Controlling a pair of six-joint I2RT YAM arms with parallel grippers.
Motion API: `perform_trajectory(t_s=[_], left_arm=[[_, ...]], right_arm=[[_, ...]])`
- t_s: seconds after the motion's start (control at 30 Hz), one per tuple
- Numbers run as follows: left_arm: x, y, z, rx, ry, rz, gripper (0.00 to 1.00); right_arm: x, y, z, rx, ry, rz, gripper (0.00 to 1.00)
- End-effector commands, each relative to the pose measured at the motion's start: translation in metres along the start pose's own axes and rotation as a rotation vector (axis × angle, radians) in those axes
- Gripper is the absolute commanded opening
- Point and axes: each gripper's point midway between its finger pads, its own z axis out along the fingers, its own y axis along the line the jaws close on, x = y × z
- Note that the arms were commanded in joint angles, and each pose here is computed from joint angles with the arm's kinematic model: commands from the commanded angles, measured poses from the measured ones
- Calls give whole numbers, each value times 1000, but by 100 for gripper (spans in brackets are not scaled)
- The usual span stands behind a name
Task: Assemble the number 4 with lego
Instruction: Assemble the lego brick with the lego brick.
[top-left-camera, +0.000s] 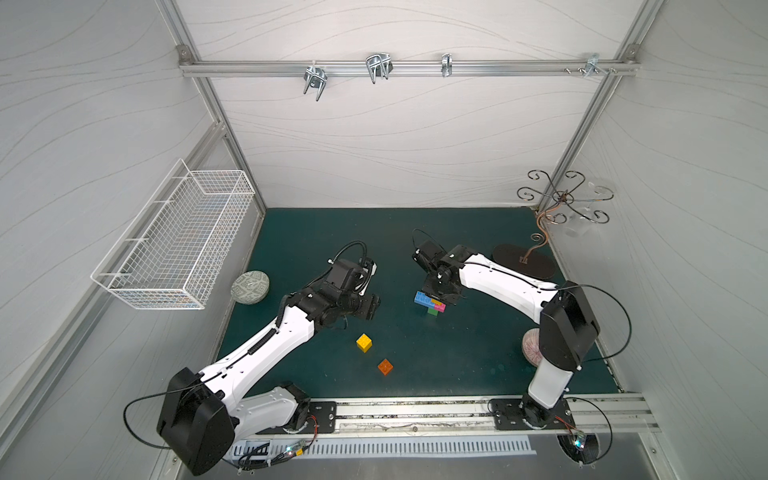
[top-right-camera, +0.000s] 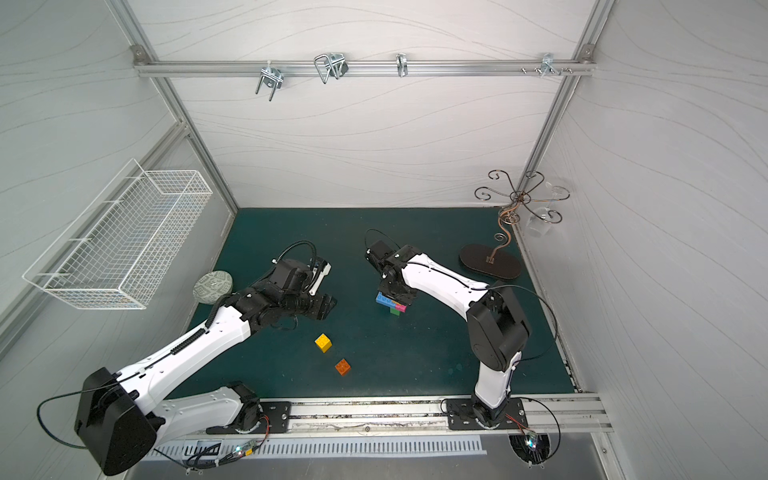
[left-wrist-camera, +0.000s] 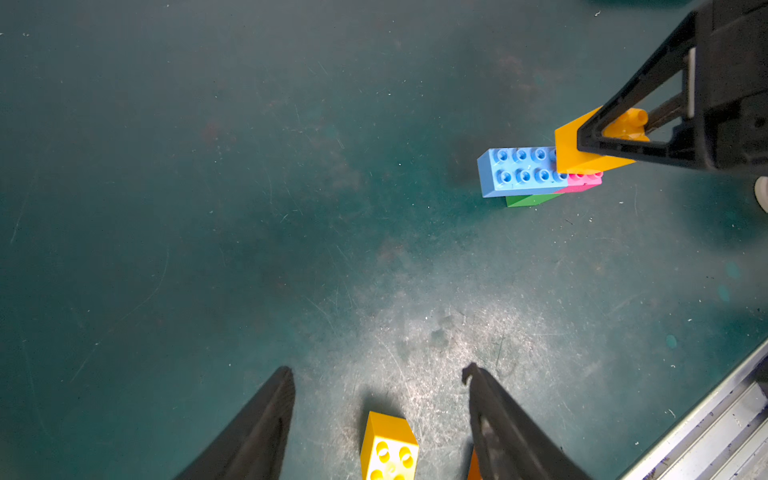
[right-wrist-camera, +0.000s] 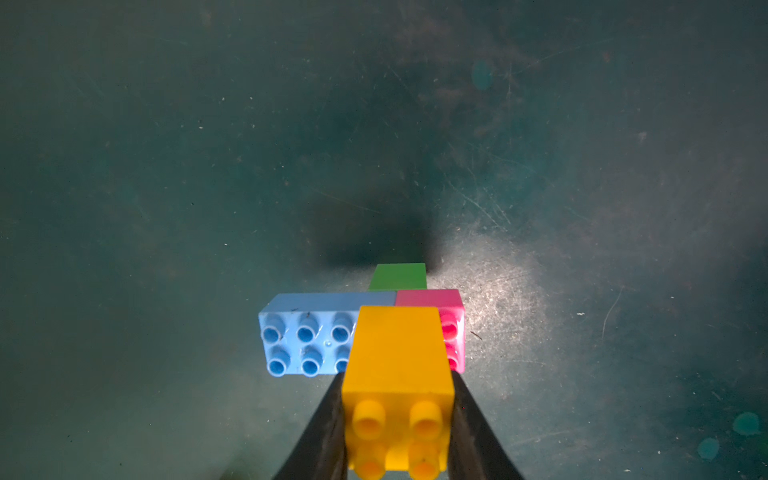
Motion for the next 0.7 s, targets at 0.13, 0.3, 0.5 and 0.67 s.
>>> perform_trajectory(t_s=[0.13,0.3,0.5,0.67], left_arm=[[-12,0,-6,-1,-51,-7,69],[-12,0,-6,1,-50,-7,69],[-12,0,-6,1,-51,-8,69],[-13,0,-6,1,-52,-6,69]], right_arm=[[4,-1,-7,-21,2,5,0],[2,0,-12,-28,-10,1,0],[3,-1,-12,-23,-7,-2,0],[5,0,-6,-9,10,-5,0]])
